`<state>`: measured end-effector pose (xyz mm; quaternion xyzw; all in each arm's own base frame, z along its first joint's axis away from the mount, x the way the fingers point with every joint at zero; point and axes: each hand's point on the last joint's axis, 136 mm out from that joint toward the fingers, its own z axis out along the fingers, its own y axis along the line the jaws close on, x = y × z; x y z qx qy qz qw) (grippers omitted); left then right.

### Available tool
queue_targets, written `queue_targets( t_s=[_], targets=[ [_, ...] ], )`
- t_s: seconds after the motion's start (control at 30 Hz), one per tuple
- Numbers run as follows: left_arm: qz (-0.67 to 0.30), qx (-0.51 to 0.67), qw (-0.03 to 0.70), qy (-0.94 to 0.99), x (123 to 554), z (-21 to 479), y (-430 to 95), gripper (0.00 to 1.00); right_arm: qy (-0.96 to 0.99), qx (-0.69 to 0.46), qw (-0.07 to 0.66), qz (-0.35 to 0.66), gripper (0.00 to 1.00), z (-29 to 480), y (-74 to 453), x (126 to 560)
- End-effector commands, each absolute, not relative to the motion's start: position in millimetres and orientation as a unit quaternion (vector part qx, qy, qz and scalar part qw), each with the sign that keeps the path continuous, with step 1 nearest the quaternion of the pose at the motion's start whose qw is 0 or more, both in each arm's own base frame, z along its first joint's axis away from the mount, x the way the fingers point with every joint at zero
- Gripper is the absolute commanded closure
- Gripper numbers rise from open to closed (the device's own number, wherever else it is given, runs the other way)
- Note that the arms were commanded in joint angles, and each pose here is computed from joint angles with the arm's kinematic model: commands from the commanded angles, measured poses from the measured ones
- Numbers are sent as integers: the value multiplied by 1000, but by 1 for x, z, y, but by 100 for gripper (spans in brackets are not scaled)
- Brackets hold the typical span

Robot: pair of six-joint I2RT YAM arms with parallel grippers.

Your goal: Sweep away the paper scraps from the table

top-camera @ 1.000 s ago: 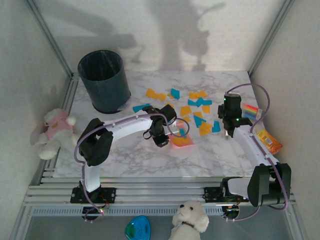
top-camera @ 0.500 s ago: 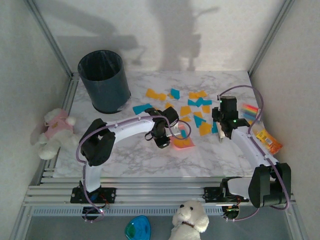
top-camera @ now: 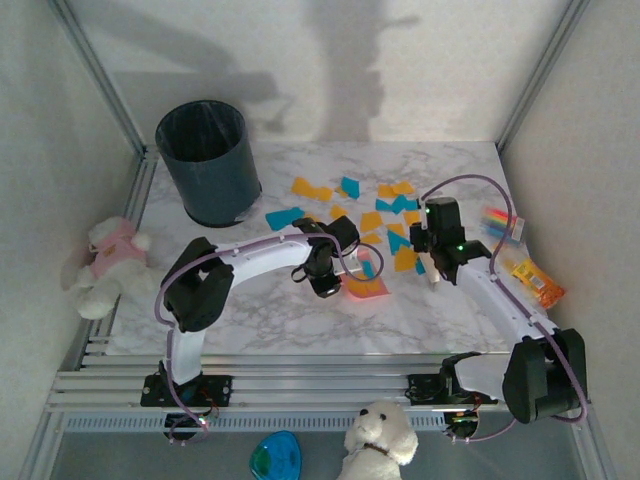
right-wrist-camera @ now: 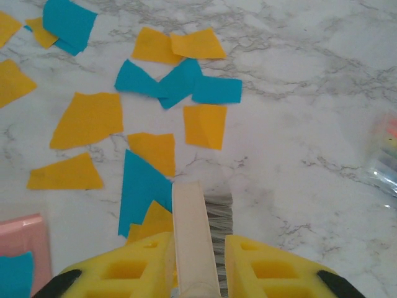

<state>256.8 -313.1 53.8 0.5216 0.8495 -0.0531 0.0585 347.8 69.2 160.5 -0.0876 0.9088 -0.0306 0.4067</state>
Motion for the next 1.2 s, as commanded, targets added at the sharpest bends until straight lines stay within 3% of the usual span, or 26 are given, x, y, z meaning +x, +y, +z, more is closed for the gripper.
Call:
queue_targets(
  t_s=[0.0, 0.5, 1.17],
  targets=[
    [-43, 530, 52, 845, 256, 50, -314, 100, 920, -105, 378, -8, 100, 150, 80, 331],
    [-40, 533, 45, 844, 255, 46, -315, 100, 912, -149, 375, 77, 100, 159, 125, 312],
    [-27, 524, 49, 850, 258, 44, -311, 100, 895, -148, 406, 113, 100, 193, 133, 303]
  ],
)
